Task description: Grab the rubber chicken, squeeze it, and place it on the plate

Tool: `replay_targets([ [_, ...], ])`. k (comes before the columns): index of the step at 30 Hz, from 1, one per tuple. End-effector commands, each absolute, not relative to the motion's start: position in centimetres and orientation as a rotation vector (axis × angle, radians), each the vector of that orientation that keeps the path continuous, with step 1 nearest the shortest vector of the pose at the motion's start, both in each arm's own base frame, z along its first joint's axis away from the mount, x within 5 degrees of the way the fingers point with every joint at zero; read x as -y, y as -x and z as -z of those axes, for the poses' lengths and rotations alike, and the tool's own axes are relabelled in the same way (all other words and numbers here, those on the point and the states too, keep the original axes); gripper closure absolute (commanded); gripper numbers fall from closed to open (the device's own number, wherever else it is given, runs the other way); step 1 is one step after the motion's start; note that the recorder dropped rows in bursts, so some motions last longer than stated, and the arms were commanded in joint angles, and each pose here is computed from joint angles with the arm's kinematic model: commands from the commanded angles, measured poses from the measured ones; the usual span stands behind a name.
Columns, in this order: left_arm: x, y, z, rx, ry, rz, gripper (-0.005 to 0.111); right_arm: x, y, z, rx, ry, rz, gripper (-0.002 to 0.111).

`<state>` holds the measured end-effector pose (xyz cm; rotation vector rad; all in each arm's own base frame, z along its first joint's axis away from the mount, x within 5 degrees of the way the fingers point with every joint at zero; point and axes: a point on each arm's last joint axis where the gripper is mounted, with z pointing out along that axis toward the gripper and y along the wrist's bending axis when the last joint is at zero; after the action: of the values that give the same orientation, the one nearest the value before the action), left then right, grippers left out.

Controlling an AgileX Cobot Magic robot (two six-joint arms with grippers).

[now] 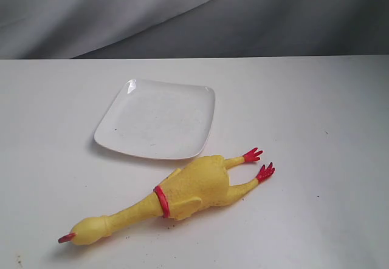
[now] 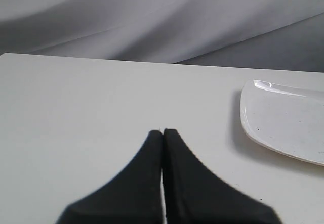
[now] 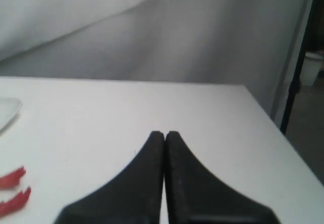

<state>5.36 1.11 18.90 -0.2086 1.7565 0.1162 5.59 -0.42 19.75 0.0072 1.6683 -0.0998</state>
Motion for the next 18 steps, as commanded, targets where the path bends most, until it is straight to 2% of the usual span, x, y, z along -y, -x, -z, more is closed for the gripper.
replay_targets([
  [1,-1.1,-5.4,-18.7,-1.757,0.213,-0.110,0.106,0.4,-5.5,-22.0,-1.408,0.001,0.113,0.108],
  [8,-1.1,-5.4,-18.7,-1.757,0.213,-0.110,0.106,0.2,-4.5,-24.9,-1.064,0.013,0.113,0.108],
  [18,-1.1,-5.4,-18.7,-1.757,0.213,-0.110,0.106,0.1,-4.2,-25.5,-0.992,0.008,0.101,0.108],
])
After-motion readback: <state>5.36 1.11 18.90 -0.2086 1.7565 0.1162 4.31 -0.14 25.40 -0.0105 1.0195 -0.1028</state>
